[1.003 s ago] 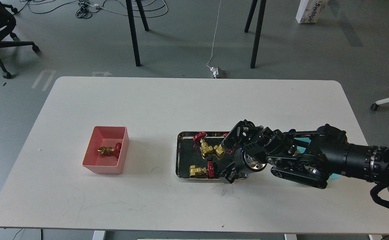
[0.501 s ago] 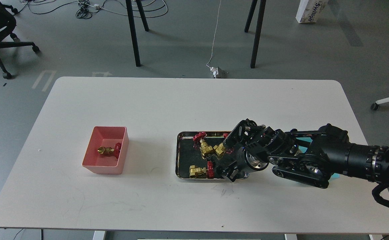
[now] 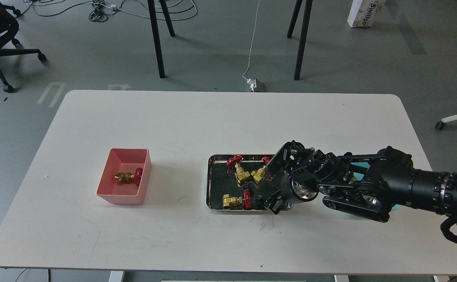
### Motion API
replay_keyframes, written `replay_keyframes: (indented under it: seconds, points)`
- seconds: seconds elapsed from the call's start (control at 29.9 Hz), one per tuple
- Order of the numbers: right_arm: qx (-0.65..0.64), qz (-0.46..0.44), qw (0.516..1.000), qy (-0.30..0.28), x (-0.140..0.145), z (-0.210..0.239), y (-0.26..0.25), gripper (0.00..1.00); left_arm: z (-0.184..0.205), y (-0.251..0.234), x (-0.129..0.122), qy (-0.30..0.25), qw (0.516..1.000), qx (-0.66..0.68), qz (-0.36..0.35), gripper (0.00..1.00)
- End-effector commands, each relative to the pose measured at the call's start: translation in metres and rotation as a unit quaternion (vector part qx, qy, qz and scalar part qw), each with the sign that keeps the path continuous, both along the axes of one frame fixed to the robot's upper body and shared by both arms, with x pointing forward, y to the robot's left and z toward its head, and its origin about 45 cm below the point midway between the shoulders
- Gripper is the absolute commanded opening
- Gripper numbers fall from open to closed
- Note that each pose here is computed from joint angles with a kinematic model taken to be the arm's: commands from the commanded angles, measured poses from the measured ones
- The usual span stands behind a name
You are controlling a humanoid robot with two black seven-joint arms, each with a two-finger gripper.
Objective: Place valve in pink box and gear in blue box
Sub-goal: 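Grasp a small gold fitting on the tray with the right gripper, then carry the fitting into the light blue box and release it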
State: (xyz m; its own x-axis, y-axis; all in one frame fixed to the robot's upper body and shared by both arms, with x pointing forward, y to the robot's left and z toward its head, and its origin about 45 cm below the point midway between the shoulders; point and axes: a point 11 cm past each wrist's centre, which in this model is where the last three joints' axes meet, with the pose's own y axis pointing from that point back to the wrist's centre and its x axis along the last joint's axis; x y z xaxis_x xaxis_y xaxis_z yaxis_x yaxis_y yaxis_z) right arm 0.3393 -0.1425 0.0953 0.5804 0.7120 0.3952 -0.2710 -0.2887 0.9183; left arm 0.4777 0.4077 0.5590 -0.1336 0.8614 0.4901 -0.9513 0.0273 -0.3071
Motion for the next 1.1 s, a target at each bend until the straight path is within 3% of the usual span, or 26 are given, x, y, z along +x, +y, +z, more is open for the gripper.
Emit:
replay_keyframes:
  seconds: [0.0,0.3,0.47,0.7,0.87,1.07]
  points:
    - [-0.001,-0.001,1.000,0.000,0.000,0.000,-0.001,0.59,0.002,0.000,0.000,-0.002,1.000,0.000,0.000,0.92]
    - [-0.005,-0.009,1.000,-0.002,0.002,0.001,-0.010,0.52,0.003,0.000,-0.001,-0.003,1.000,0.000,0.000,0.93]
    - [-0.003,-0.008,1.000,-0.005,0.002,0.002,-0.007,0.26,0.003,0.000,-0.001,-0.003,1.000,0.000,0.000,0.92]
    - [-0.008,-0.015,1.000,-0.009,0.001,-0.001,-0.008,0.01,0.006,0.007,-0.004,-0.005,1.000,0.002,0.007,0.92]
    - [0.018,-0.022,0.999,-0.019,0.007,0.013,0.004,0.01,0.007,0.007,-0.004,-0.006,1.000,0.002,0.007,0.92]
    - [0.096,-0.063,0.992,-0.054,0.039,0.067,0.014,0.01,0.007,0.010,-0.005,-0.005,1.000,0.004,0.009,0.93]
